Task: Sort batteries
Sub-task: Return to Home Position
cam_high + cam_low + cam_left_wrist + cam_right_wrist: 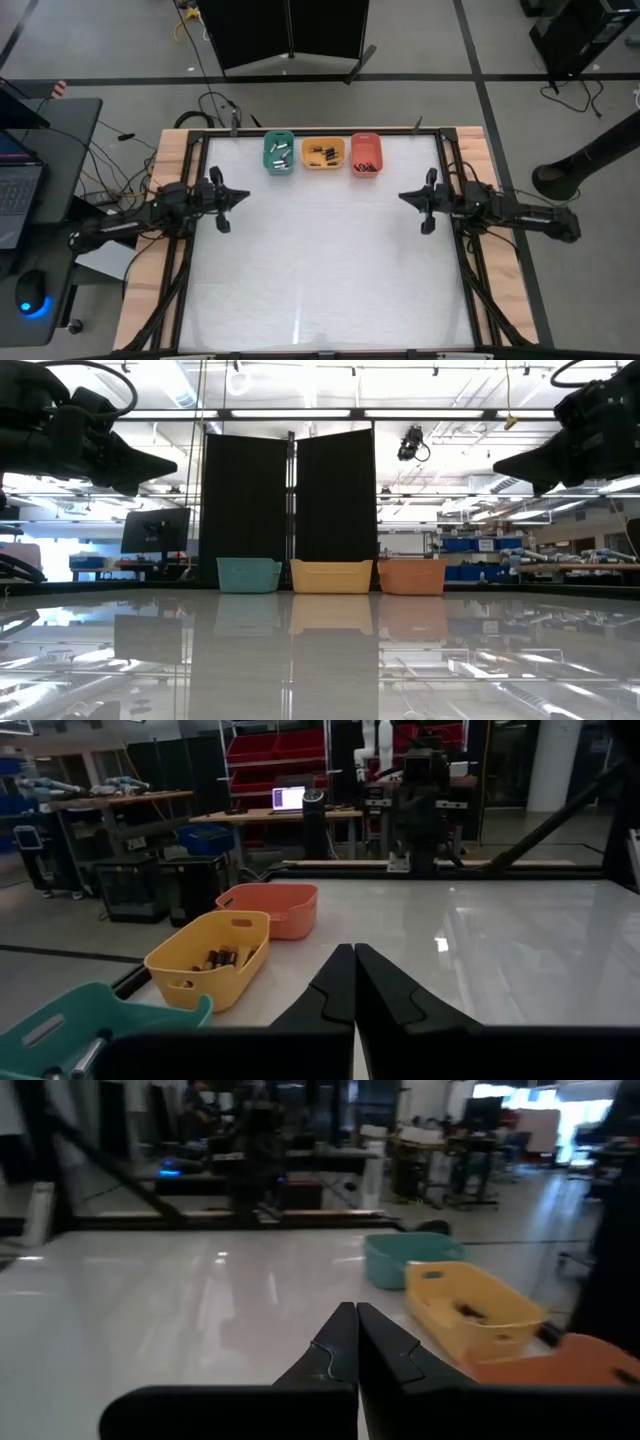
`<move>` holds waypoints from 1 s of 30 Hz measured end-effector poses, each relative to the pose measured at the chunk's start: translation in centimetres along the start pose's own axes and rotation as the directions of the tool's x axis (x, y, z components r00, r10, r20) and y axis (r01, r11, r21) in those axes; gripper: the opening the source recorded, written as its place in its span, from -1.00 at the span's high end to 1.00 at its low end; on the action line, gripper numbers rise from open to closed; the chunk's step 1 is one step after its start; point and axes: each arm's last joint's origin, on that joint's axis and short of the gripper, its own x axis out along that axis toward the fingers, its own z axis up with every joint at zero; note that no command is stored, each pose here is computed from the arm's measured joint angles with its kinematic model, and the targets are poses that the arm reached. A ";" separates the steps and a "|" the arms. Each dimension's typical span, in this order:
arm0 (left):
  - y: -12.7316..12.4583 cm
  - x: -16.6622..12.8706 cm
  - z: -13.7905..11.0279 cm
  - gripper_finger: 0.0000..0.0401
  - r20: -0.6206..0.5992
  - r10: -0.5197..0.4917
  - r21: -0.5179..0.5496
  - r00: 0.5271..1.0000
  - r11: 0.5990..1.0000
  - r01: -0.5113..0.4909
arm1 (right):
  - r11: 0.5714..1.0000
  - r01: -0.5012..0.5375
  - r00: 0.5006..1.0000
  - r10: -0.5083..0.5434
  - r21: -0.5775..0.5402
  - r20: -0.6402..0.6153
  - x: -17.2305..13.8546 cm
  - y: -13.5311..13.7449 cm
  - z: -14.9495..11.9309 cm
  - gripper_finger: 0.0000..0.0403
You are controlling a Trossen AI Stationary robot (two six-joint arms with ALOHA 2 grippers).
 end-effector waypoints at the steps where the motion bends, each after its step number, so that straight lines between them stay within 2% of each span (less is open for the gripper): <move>1: 0.0 0.0 0.0 0.96 0.000 0.003 -0.001 1.000 1.000 -0.003 | 1.000 0.021 1.000 -0.021 0.000 0.004 0.0 -0.1 0.1 0.98; 10: 0.2 0.0 0.2 0.96 0.025 0.024 -0.026 0.999 0.999 -0.023 | 0.994 0.112 0.993 -0.111 -0.016 0.038 0.1 -0.9 -0.1 0.97; 15: 0.2 0.0 0.2 0.96 0.026 0.024 -0.027 0.999 0.999 -0.023 | 0.999 0.035 0.999 -0.035 -0.006 0.040 0.1 -1.0 -0.1 0.96; 21: 0.2 0.0 0.2 0.96 0.021 0.039 -0.028 0.999 0.999 -0.039 | 0.996 0.092 0.995 -0.092 -0.003 0.036 0.1 -1.6 -0.2 0.96; 25: 0.3 0.0 0.2 0.96 0.019 0.050 -0.031 0.999 0.998 -0.049 | 0.980 0.198 0.980 -0.198 0.003 0.018 0.0 -2.1 -0.3 0.95; 30: 0.3 0.0 0.2 0.96 0.019 0.049 -0.031 0.999 0.998 -0.049 | 0.973 0.225 0.974 -0.226 0.045 0.001 0.1 -2.4 -0.4 0.90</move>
